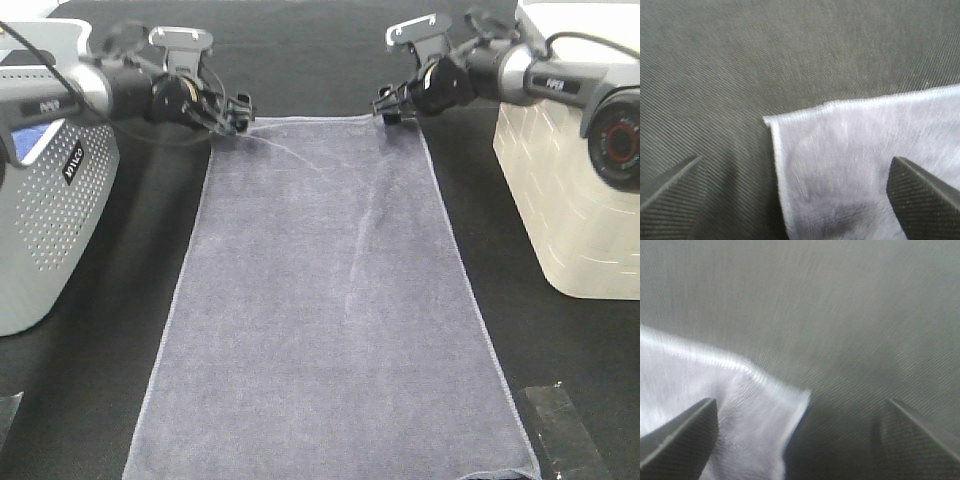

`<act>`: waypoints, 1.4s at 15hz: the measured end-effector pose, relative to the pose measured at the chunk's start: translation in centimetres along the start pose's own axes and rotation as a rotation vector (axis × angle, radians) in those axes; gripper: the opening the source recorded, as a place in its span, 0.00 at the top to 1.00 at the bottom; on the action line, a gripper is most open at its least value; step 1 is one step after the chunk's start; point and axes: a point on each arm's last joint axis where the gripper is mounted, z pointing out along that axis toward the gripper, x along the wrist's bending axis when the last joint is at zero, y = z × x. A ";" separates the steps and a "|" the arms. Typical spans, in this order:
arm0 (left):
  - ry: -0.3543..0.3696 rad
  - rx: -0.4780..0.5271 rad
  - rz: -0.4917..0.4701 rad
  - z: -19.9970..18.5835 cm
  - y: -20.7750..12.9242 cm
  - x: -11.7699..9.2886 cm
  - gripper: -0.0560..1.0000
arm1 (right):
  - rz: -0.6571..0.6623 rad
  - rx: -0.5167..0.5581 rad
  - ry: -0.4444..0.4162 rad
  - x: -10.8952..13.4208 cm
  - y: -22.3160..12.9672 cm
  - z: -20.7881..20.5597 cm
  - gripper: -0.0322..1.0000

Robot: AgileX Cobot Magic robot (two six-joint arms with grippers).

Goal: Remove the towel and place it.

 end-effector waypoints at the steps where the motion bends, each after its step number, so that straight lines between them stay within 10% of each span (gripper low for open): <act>1: 0.000 -0.018 -0.002 -0.7 1.1 0.0 0.07 | 0.004 0.014 -0.010 -0.3 0.7 -0.8 0.16; 12: -0.004 -0.006 -0.046 -12.4 12.1 -2.6 0.08 | 0.176 0.120 0.007 -3.1 8.4 -12.1 0.16; 21: 0.031 0.254 0.138 -27.1 17.0 -1.3 0.08 | 0.102 0.289 0.176 -4.0 11.5 -23.8 0.16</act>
